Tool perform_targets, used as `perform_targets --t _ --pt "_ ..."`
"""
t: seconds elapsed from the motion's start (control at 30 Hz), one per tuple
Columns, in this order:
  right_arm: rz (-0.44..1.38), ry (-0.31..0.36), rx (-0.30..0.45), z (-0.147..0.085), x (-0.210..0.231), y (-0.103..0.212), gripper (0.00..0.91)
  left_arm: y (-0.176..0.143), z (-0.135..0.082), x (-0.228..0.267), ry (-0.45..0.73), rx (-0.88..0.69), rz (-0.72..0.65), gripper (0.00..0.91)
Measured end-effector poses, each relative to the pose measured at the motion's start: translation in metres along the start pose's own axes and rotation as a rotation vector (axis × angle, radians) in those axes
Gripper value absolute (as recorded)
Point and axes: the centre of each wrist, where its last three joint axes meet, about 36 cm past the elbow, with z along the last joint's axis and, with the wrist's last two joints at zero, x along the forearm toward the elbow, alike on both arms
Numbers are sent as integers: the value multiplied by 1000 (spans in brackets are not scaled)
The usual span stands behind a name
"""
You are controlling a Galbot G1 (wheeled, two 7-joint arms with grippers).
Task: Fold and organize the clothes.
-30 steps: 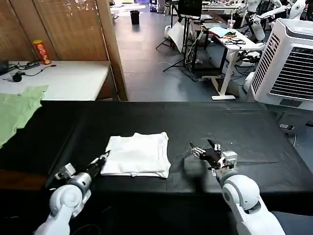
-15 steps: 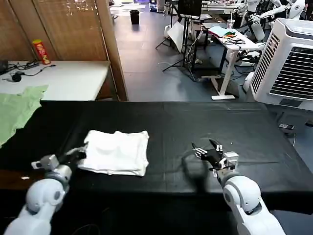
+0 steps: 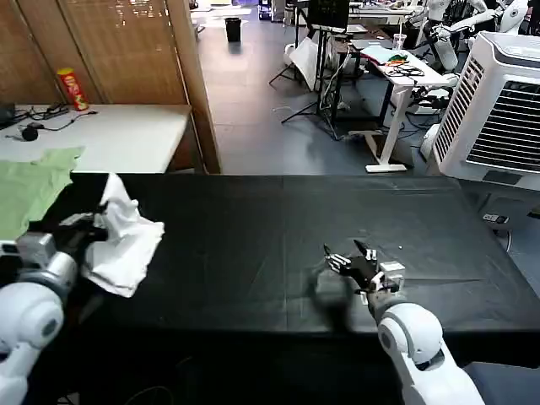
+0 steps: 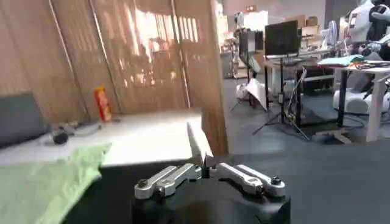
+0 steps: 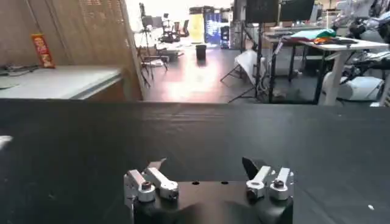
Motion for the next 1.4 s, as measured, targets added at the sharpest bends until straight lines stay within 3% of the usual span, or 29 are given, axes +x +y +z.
perform_targets --t 0.2,0.23,0.27,0.3,0.47,0.57,0.8,1.13,1.17,1.2,1.23,1.27,1.33,1.4 --pt "-4 11 -5 8 4 4 878 -68 33 -1 12 68 124 0" --pt "-11 12 -10 8 5 5 878 -81 39 -3 19 88 150 341" --pt "-17 15 -16 9 5 6 878 -93 44 -6 24 106 174 751" --pt "-26 19 -24 10 6 8 878 -106 49 -9 27 120 195 878" --pt "-82 62 -66 12 10 15 878 -167 65 -19 35 198 324 878" --pt "-125 89 -91 10 9 19 878 -182 67 -18 10 191 380 878" --pt "-186 130 -122 9 -8 37 878 -177 62 -16 -37 193 405 878" --pt "-310 167 -149 9 -68 89 868 -154 57 1 -91 141 346 878" --pt "-318 173 -150 10 -74 95 751 -152 57 4 -92 139 344 878" --pt "-325 177 -150 11 -78 99 692 -150 57 7 -93 136 337 878" --pt "-328 183 -151 12 -83 103 497 -148 56 10 -94 133 329 878" --pt "-334 188 -152 13 -88 107 234 -146 56 13 -95 132 321 878" --pt "-339 191 -156 14 -94 112 68 -142 56 18 -96 133 311 878" --pt "-339 195 -159 16 -101 115 39 -139 57 23 -97 131 298 878"
